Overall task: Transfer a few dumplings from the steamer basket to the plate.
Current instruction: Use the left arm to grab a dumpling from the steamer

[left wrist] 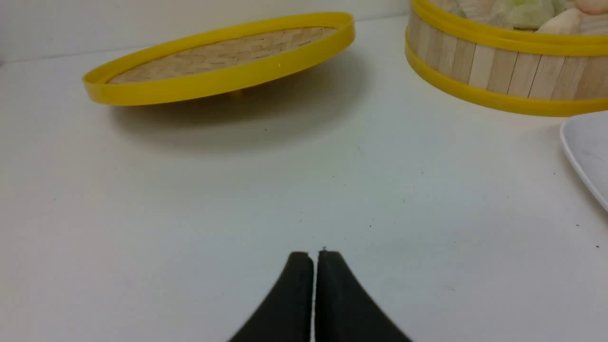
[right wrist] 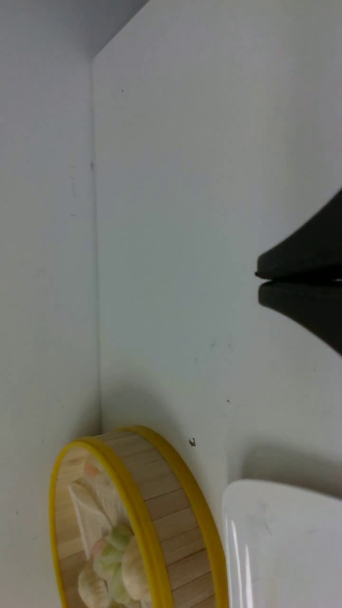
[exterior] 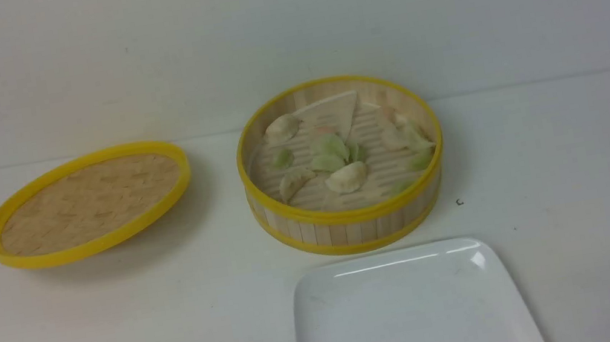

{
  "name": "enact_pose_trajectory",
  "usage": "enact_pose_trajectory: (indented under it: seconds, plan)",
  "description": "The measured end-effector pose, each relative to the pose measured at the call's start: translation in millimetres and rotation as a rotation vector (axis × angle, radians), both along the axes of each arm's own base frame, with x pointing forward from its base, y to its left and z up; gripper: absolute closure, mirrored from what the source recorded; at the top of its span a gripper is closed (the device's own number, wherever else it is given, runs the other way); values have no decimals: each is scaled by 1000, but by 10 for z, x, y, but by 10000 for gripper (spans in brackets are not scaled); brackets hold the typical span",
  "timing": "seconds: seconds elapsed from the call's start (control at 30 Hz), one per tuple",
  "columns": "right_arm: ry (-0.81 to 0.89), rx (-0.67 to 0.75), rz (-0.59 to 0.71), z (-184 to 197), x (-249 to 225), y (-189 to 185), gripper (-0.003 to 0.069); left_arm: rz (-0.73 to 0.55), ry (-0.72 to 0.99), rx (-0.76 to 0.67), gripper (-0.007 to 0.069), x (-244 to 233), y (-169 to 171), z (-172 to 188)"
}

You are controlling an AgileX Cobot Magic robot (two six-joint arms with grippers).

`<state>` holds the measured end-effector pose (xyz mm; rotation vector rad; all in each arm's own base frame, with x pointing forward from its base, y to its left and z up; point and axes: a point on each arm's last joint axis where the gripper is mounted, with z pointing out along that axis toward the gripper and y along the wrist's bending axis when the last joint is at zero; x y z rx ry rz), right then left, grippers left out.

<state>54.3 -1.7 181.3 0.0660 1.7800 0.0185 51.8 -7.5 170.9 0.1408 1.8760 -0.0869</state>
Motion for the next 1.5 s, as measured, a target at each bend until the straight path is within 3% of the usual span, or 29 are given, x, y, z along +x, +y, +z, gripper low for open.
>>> enact_pose_trajectory:
  seconds: [0.87, 1.03, 1.1, 1.3, 1.5]
  plan:
    - [0, 0, 3, 0, 0, 2, 673, 1, -14, -13, 631, 5, -3, 9]
    - [0, 0, 3, 0, 0, 2, 673, 28, -134, -310, 631, 32, -37, 152]
    - [0, 0, 3, 0, 0, 2, 673, 34, -164, -367, 631, 36, -36, 187]
    - [0, 0, 3, 0, 0, 2, 673, 115, -458, -683, 631, 29, 80, 472]
    - [0, 0, 3, 0, 0, 2, 673, 180, -717, -815, 631, -49, 223, 688]
